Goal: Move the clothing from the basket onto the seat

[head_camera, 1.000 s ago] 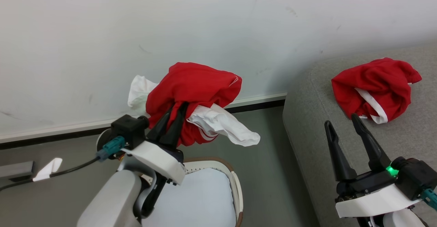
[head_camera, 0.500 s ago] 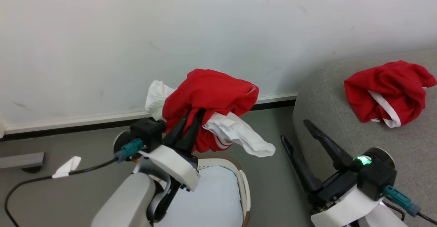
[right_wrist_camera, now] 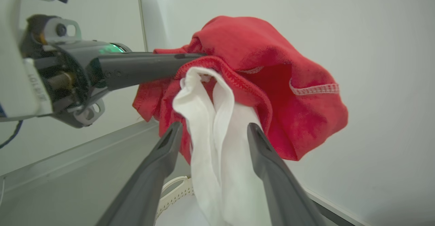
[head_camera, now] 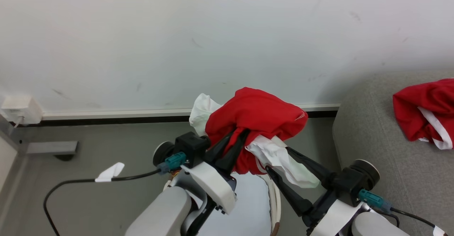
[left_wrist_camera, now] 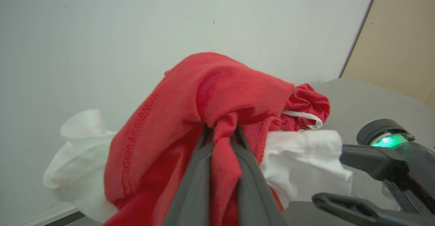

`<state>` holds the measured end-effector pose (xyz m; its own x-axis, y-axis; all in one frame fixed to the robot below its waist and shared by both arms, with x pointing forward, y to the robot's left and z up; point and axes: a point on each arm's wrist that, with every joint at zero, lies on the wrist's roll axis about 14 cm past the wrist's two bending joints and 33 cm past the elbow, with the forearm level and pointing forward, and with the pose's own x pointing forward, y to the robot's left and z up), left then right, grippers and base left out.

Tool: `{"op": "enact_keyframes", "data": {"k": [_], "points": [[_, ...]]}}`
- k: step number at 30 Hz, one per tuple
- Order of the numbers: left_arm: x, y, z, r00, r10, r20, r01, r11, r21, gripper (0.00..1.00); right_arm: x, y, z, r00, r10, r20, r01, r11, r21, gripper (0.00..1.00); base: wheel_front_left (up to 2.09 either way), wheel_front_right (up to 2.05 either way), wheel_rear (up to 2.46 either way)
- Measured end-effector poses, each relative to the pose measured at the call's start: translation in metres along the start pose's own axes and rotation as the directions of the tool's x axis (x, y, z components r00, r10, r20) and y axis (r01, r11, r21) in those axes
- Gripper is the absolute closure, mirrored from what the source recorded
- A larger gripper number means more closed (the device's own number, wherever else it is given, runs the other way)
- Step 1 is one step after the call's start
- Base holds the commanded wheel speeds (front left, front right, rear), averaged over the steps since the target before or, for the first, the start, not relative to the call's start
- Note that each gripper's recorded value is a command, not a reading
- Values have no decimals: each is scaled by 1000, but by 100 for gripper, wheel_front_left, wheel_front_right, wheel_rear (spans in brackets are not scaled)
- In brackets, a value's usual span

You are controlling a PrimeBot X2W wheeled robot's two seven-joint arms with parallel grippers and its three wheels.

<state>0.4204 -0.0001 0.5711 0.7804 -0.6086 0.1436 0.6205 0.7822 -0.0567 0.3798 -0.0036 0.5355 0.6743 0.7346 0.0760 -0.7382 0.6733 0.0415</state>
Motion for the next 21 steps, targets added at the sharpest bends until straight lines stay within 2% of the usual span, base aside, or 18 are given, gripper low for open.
{"op": "enact_keyframes", "data": {"k": [14, 21], "points": [[-22, -20, 1, 1000, -24, -13, 24, 1000, 10, 100, 30, 16, -46, 986, 62, -157, -56, 998, 41, 0, 0, 0, 0], [-29, -30, 3, 999, -41, -17, 41, 999, 6, 100, 43, 27, -46, 983, 91, -161, -84, 995, 49, 0, 0, 0, 0]]}}
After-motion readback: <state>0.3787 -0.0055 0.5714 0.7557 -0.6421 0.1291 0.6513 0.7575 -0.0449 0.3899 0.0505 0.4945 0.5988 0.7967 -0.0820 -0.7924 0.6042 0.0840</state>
